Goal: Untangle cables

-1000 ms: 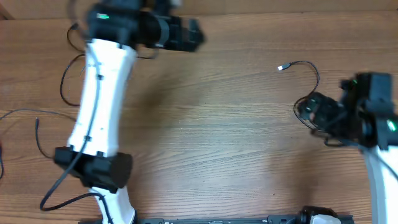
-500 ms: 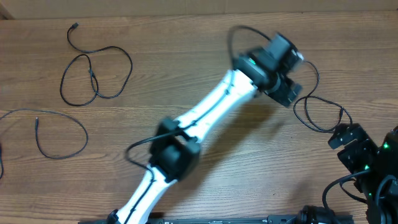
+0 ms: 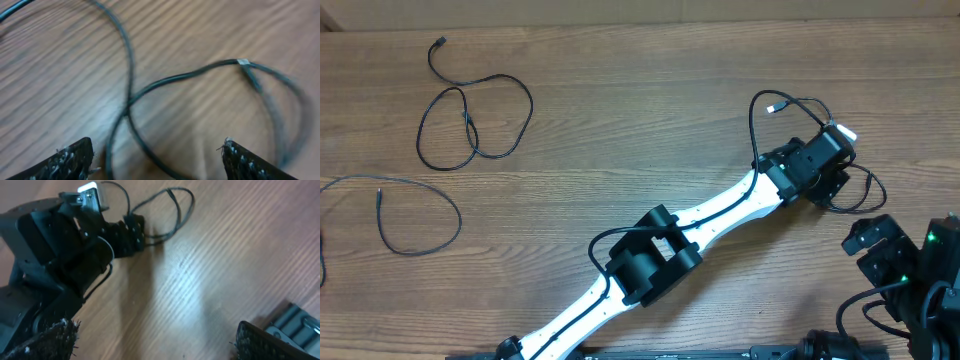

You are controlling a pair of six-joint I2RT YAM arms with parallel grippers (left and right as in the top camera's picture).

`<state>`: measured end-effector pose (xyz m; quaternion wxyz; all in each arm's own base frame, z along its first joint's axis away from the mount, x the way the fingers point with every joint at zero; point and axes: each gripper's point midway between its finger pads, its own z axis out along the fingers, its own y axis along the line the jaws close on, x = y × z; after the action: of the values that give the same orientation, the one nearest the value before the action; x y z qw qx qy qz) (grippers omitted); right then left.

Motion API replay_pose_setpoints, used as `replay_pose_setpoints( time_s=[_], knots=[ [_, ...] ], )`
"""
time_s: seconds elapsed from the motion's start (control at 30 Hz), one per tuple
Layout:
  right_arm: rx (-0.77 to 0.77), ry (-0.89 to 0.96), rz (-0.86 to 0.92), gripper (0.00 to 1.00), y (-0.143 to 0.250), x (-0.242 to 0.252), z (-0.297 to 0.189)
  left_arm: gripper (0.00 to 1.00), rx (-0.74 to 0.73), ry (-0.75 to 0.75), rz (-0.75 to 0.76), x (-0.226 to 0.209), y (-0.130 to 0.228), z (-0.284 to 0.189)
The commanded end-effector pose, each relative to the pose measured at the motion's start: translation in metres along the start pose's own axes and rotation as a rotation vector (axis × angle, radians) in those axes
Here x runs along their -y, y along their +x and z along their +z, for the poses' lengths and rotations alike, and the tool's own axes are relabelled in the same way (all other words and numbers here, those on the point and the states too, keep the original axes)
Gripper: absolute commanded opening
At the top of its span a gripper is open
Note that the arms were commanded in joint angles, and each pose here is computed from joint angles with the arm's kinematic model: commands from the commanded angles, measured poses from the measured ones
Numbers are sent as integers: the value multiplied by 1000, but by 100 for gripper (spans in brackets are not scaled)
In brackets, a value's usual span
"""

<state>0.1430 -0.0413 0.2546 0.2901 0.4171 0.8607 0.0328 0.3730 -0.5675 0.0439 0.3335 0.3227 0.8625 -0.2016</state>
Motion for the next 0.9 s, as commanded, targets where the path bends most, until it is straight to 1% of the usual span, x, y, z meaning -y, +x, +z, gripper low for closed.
replay_pose_setpoints(
  time_s=[0.0, 0.03, 0.07, 0.1, 0.17, 0.2, 0.23, 0.3, 0.33, 0.37, 0.47, 0.53, 0.57, 0.7, 0.73, 0.77, 0.83, 0.87],
  knots=[
    [-8, 11, 9, 100, 2, 3, -3, 87, -40, -203, -6, -32, 42, 31],
    [-13, 15, 9, 100, 4, 4, -3, 89, -53, -207, -1, -33, 48, 34],
    [-16, 17, 8, 100, 4, 5, -3, 89, -65, -210, 1, -34, 54, 38],
    [-18, 18, 8, 100, 5, 5, -3, 85, -82, -215, 5, -36, 60, 39],
    [-17, 18, 9, 100, 5, 5, -3, 71, -114, -226, 11, -39, 68, 38],
    [-17, 18, 9, 100, 4, 5, -3, 52, -145, -236, 18, -42, 75, 37],
    [-12, 14, 9, 100, 3, 4, -3, 38, -180, -246, 37, -47, 81, 34],
    [-6, 9, 9, 100, 2, 3, -3, 22, -232, -266, 46, -56, 89, 28],
    [-1, 4, 10, 100, 1, 2, -3, 10, -261, -278, 44, -63, 94, 25],
    [3, 1, 11, 100, 0, 1, -3, 4, -300, -296, 33, -73, 98, 17],
    [6, -2, 11, 100, -1, 0, -3, 4, -412, -387, -87, -124, 104, -16],
    [6, -2, 11, 100, -1, 0, -3, 4, -453, -428, -137, -152, 101, -35],
    [6, -2, 11, 100, -1, 0, -3, 4, -480, -460, -175, -179, 96, -55],
    [11, -7, 12, 100, -3, -1, -3, 4, -549, -543, -294, -249, 88, -116],
    [11, -9, 12, 100, -3, -2, -3, 4, -564, -557, -312, -259, 90, -125],
    [7, -25, 13, 100, -2, -5, -3, 5, -604, -592, -359, -284, 95, -148],
    [-6, -64, 14, 100, -1, -12, -3, 4, -666, -645, -419, -315, 109, -175],
    [-11, -80, 13, 100, -1, -15, -3, 5, -687, -663, -437, -324, 114, -183]
  ],
)
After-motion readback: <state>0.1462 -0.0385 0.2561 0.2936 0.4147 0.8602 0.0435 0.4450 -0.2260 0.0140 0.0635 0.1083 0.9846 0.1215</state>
